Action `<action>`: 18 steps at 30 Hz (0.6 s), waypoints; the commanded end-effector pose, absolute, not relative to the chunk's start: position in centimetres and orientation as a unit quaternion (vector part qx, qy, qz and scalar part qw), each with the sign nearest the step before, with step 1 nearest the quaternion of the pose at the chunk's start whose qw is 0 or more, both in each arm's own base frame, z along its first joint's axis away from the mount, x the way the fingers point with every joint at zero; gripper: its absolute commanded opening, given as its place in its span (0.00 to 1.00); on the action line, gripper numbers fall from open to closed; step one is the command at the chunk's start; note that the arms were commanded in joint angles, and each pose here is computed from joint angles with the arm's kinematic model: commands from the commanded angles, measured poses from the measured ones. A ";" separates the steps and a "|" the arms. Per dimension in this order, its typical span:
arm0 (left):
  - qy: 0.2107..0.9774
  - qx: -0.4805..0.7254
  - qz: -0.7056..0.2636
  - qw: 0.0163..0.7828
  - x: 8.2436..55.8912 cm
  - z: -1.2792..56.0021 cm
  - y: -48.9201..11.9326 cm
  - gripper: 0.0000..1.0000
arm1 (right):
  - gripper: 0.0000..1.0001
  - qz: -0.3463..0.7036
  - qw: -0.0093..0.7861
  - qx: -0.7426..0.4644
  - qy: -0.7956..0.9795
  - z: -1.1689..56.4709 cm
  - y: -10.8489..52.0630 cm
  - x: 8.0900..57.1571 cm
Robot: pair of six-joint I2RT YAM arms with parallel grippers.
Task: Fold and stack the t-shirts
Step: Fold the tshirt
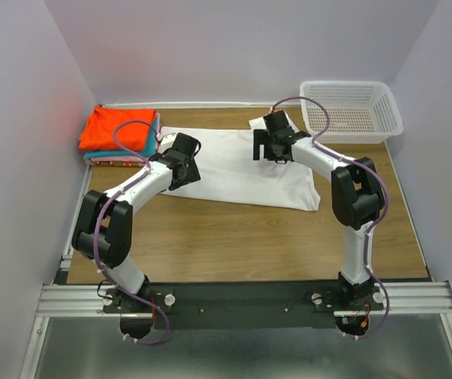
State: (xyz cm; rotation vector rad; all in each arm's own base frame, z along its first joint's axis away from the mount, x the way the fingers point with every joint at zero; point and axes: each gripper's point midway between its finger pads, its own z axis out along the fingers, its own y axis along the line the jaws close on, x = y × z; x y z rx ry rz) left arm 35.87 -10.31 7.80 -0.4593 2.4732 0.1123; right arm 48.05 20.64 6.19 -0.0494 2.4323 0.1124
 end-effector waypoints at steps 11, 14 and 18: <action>0.934 -0.158 0.018 0.320 39.6 7.1 -12.5 0.95 | 1.00 0.167 0.257 -0.038 0.951 5.1 21.7 37.6; 0.933 -0.159 0.013 0.322 38.9 7.3 -12.3 0.95 | 1.00 0.174 0.263 -0.042 0.948 5.0 22.6 39.1; 0.929 -0.166 0.017 0.330 37.9 7.9 -11.6 0.95 | 1.00 0.194 0.268 -0.053 0.942 4.7 24.6 42.0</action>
